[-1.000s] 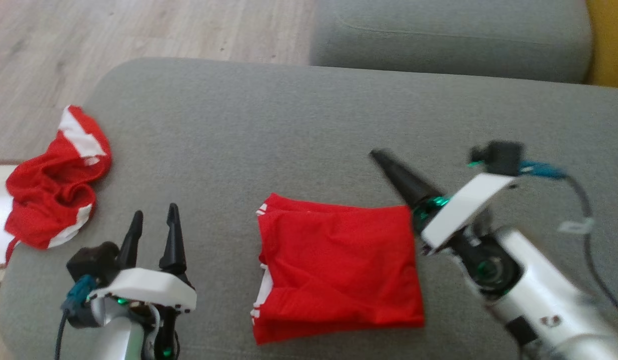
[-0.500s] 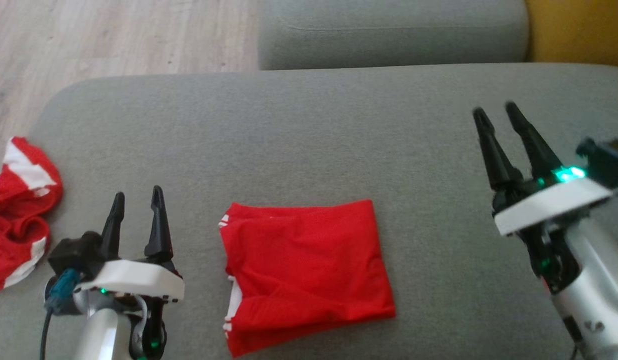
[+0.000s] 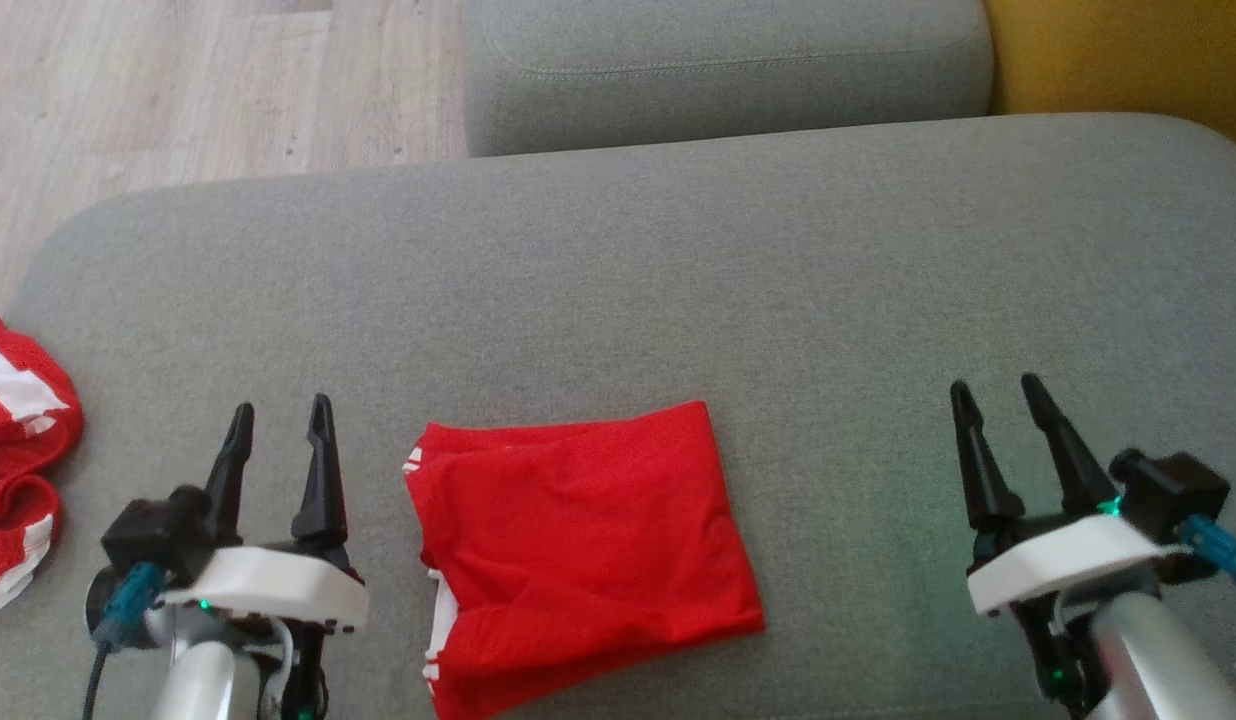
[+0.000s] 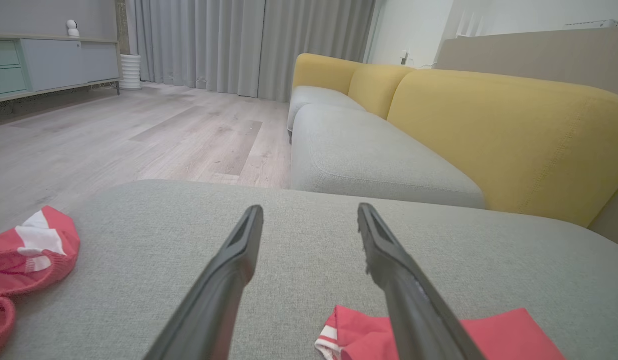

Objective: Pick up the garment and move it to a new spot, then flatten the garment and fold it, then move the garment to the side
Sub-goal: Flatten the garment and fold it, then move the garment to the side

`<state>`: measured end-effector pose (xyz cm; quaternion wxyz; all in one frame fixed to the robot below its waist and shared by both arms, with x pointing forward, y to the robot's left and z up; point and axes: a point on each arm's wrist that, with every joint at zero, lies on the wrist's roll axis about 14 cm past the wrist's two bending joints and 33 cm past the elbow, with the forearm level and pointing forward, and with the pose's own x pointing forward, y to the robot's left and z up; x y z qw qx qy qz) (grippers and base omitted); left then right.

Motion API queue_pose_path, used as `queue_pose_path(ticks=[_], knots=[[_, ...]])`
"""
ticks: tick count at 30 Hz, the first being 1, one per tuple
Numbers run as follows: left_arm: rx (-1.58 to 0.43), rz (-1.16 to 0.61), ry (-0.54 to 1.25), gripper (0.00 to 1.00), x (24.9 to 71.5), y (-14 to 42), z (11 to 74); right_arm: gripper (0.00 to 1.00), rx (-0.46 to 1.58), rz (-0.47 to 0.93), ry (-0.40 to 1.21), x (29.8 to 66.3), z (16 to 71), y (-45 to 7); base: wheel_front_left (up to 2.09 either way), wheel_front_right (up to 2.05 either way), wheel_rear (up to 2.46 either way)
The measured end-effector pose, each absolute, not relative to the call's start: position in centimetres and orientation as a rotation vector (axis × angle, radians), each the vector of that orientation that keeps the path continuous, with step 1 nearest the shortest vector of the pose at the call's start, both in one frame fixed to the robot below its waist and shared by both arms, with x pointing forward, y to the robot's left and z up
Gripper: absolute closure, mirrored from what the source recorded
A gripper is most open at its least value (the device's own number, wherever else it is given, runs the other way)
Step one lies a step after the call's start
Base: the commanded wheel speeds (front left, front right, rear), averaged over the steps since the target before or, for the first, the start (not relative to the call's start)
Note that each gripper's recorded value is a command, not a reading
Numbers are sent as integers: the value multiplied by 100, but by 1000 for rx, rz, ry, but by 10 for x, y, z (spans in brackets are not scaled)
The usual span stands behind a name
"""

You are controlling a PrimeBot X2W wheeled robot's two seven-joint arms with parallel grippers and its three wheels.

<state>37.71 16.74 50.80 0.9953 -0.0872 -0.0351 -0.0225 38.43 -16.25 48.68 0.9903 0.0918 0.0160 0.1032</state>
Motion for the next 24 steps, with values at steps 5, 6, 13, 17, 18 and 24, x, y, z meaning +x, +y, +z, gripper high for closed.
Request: queue_pose_path(ticks=[5,6,13,17,18,24], knots=[[-170,-57,-57,0,373,164,503,0,174,200,40,379,482,-159,0,0,0],[-172,-58,-57,0,373,163,503,0,165,205,37,379,483,-158,0,0,0],[-178,-49,-48,0,371,166,500,0,160,244,67,380,480,-145,0,0,0],[-172,-39,-40,0,369,170,497,0,192,336,175,381,466,-110,0,0,0],[-173,-32,-38,0,368,172,496,0,196,370,208,382,463,-99,0,0,0],[-173,9,-23,0,361,184,490,0,170,527,398,391,442,-45,0,0,0]])
